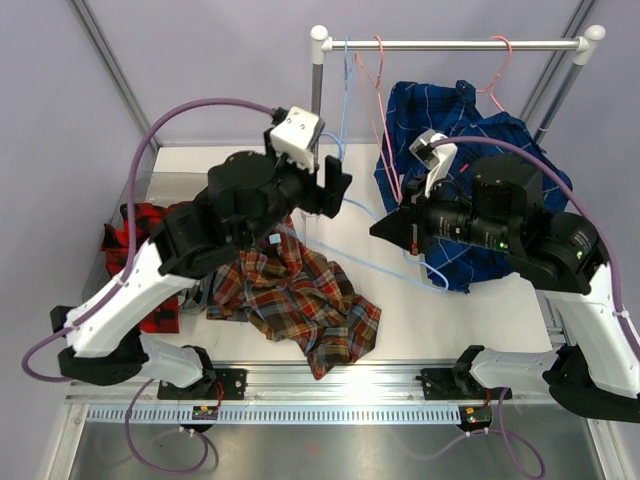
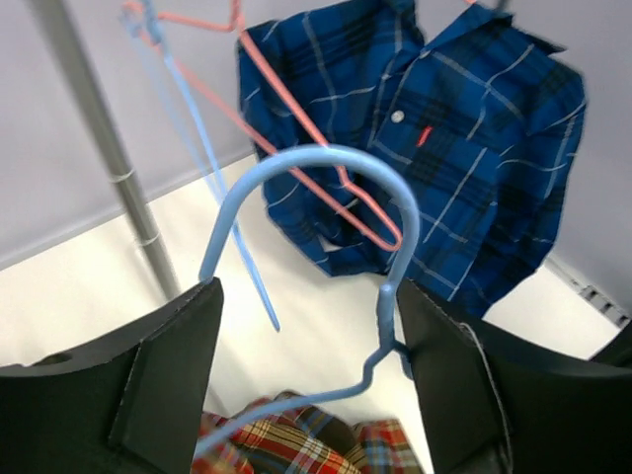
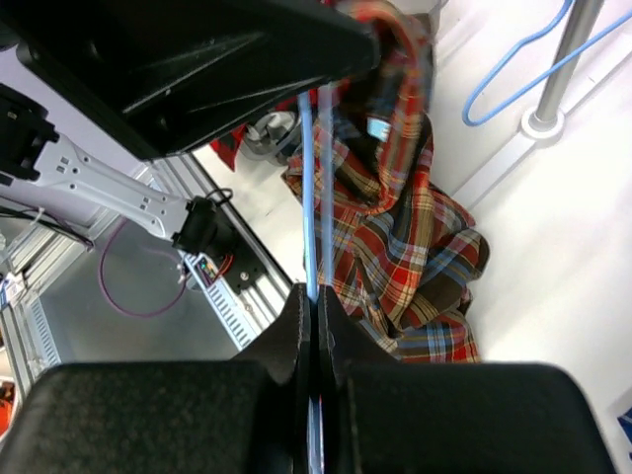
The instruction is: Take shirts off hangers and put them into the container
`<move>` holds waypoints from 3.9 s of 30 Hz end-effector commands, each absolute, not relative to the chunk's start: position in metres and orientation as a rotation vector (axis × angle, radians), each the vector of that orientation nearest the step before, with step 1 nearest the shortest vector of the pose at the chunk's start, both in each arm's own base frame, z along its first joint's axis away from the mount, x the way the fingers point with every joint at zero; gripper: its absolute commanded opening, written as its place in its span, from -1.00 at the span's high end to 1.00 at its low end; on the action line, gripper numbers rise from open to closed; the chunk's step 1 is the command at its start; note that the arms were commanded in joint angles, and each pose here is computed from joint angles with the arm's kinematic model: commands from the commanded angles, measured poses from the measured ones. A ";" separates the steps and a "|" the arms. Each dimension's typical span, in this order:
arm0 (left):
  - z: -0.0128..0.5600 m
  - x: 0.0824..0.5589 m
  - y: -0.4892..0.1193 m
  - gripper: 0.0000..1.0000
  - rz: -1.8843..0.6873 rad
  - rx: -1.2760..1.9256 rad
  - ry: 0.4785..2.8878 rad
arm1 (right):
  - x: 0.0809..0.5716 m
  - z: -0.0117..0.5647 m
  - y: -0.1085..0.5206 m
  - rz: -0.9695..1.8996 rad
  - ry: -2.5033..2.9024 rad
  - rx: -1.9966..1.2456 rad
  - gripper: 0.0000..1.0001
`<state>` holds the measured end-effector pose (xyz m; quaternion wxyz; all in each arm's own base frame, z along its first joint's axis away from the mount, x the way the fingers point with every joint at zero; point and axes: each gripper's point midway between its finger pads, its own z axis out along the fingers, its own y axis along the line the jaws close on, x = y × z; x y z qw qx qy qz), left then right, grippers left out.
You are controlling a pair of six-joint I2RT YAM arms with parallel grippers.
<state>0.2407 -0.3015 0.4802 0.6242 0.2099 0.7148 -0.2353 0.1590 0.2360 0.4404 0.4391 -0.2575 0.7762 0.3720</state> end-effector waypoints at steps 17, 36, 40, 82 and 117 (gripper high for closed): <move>0.289 0.232 -0.173 -0.89 -0.296 0.078 2.033 | 0.162 0.528 0.096 0.563 1.667 -0.103 1.00; 0.184 0.249 -0.224 -0.97 -0.722 0.028 2.256 | 0.224 0.506 0.029 -0.194 1.684 0.112 1.00; 0.183 0.248 -0.233 -0.97 -0.802 0.009 2.244 | 0.244 0.519 0.048 -0.236 1.651 0.060 1.00; 0.212 0.214 -0.208 -0.97 -0.882 -0.027 2.140 | 0.361 0.446 0.153 -0.125 1.799 -0.100 1.00; 0.101 0.271 -0.150 -0.97 0.018 -0.256 2.498 | 0.207 0.469 0.118 0.478 1.684 -0.100 -0.70</move>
